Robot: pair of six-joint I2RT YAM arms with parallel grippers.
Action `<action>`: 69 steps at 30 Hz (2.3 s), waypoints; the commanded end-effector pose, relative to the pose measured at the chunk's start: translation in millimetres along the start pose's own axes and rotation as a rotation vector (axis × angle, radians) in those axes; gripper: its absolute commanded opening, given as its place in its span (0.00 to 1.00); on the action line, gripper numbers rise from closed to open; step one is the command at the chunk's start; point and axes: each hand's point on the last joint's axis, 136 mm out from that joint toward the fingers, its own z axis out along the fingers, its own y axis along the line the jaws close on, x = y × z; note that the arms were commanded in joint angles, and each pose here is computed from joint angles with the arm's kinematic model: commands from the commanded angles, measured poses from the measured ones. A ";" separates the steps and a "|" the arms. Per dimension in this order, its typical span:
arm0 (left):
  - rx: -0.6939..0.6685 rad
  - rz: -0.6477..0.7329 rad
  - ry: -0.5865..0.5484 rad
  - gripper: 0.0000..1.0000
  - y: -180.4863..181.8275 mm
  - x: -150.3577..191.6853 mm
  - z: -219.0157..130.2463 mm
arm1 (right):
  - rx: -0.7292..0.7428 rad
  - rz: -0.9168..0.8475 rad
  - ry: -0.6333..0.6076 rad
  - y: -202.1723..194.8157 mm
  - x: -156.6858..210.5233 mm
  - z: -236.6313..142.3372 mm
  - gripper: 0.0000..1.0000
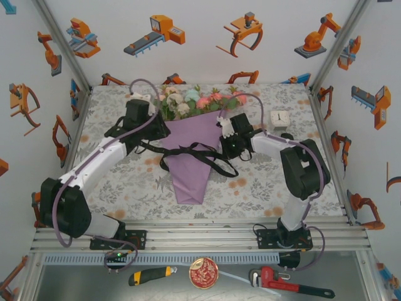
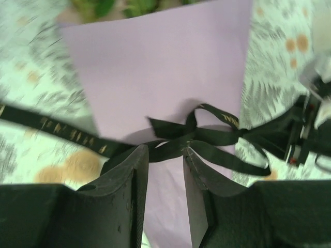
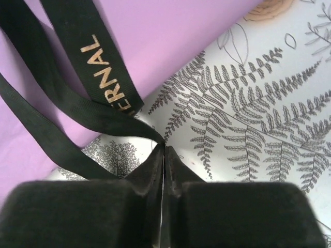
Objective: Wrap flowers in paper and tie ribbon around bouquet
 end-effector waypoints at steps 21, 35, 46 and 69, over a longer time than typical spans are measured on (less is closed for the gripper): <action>-0.279 -0.910 0.171 0.53 107.6 71.2 67.5 | 0.021 0.409 -0.477 1.4 -50.9 -117.4 0.00; -0.287 -1.004 0.216 0.44 114.6 92.8 97.3 | 0.019 0.401 -0.486 4.2 -55.0 -125.3 0.00; -0.325 -0.994 0.199 0.00 130.4 87.3 85.1 | 0.368 0.609 -0.598 -73.6 -33.7 -186.8 0.00; -0.280 -0.929 0.190 0.00 140.8 70.5 64.5 | -0.161 -0.301 -0.260 38.4 -36.2 -94.6 0.70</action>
